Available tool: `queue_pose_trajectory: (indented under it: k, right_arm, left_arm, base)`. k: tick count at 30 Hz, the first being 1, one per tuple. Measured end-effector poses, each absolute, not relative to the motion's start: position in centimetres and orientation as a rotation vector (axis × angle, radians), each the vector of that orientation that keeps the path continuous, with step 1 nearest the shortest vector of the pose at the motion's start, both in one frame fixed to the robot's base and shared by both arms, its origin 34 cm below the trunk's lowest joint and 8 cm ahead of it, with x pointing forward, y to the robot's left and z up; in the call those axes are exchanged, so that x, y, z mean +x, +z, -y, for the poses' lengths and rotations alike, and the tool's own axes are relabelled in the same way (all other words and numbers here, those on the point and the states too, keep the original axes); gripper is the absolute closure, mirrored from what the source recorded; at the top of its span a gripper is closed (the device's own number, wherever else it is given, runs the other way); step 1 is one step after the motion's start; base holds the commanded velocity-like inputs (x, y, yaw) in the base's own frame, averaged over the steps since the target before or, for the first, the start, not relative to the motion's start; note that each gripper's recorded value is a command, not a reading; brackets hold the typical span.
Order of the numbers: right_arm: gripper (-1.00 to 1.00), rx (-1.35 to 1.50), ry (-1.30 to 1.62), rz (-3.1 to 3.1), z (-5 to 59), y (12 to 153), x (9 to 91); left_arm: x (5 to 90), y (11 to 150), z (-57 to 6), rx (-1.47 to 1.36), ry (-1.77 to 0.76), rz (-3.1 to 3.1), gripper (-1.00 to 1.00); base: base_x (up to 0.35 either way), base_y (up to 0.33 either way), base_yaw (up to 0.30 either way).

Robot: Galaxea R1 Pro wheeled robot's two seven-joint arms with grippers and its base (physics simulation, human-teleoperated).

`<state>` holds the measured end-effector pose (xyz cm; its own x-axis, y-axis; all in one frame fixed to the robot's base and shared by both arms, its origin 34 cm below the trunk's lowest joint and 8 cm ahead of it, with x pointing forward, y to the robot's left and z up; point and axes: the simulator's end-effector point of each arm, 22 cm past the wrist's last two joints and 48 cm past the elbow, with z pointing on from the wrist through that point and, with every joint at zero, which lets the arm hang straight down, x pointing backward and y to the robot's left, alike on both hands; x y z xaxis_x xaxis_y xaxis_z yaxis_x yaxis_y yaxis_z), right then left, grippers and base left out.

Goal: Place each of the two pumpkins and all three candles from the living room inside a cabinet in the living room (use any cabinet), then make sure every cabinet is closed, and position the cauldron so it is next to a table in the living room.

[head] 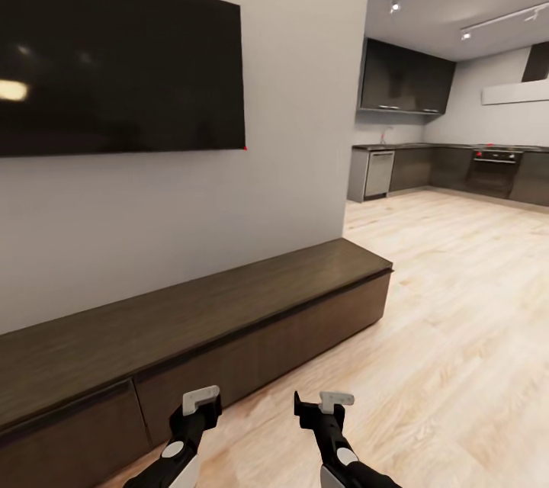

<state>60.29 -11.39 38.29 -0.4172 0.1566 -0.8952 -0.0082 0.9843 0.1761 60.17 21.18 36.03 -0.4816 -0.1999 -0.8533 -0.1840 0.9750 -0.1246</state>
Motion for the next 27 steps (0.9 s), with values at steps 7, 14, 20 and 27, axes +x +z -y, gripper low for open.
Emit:
queue_pose_trajectory:
  k: [7,14,20,27]
  right_arm:
    - [-1.0,0.104,0.179,-1.993,11.49,38.4,60.28]
    - [-1.0,0.104,0.177,-1.99,11.56,38.59,60.32]
    - [-1.0,0.105,0.175,-1.987,11.59,38.73,60.35]
    - [-1.0,0.105,0.175,-1.987,11.55,38.77,60.35]
  left_arm:
    - [60.25,36.29,-21.11,-0.269,-0.021,-2.079,-1.0]
    - [60.32,36.54,-21.1,-0.269,-0.022,-2.074,-1.0]
    - [60.37,36.7,-21.11,-0.269,-0.022,-2.071,-1.0]
    - [60.38,36.75,-21.11,-0.27,-0.022,-2.071,-1.0]
  base:
    - [0.134,-0.255,0.246]
    - [0.088,-0.266,0.271]
    - [0.014,-0.274,0.276]
    - [0.001,-0.276,0.283]
